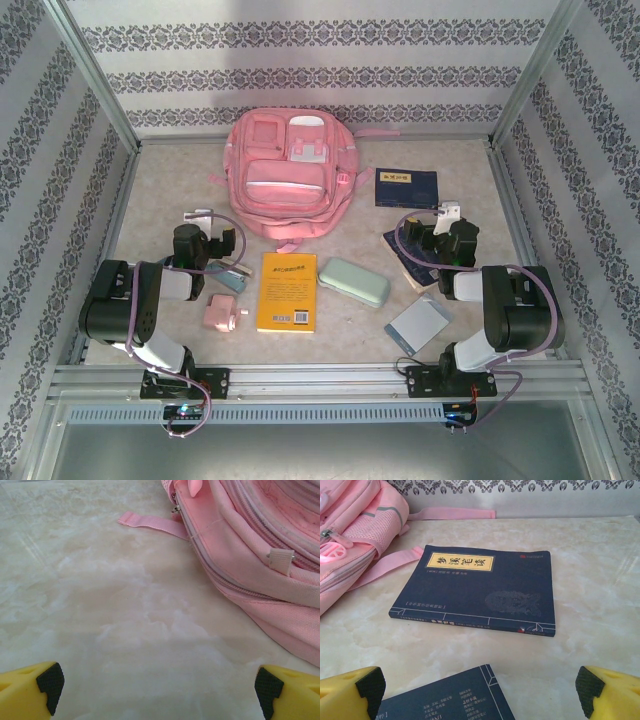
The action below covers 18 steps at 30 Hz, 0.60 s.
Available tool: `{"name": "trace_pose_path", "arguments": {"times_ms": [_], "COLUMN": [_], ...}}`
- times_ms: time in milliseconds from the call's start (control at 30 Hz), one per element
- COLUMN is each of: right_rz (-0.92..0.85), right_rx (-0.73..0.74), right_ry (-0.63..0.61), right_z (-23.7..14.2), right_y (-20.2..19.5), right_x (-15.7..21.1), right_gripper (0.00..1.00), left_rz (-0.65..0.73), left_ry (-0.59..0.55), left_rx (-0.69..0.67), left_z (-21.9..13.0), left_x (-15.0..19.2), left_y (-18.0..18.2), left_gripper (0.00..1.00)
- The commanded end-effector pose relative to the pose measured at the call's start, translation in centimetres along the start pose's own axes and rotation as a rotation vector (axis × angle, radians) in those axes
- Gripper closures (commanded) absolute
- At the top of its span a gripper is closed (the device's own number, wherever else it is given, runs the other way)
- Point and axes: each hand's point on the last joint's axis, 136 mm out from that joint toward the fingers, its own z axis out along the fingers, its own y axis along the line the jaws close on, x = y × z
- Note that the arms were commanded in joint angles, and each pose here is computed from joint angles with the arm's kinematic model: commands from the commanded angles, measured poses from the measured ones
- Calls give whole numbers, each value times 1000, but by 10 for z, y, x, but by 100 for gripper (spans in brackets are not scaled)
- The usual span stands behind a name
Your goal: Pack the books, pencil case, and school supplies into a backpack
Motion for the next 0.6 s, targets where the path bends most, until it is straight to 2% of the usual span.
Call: {"name": "trace_pose_path", "arguments": {"times_ms": [0, 167, 233, 367, 467, 567], "right_rz": [-7, -10, -49, 9, -15, -118], "right_rx": [2, 32, 61, 44, -40, -157], "right_ry": [-34, -37, -44, -146, -161, -189], "right_z": [0, -13, -24, -57, -88, -130], "right_y": [3, 2, 9, 31, 74, 126], "right_x": [-12, -34, -53, -97, -129, -159], "right_gripper": [2, 2, 2, 2, 2, 2], "left_rz": [-19, -23, -46, -73, -183, -133], "left_ry": [-69, -65, -58, -160, -264, -193], "left_rx": [7, 1, -29, 12, 99, 87], "left_z": [-2, -20, -36, -83, -130, -160], "left_x": [-22, -43, -63, -127, -178, -198], "left_y": [1, 3, 9, -2, -23, -47], "left_gripper": [1, 1, 1, 1, 0, 1]}}
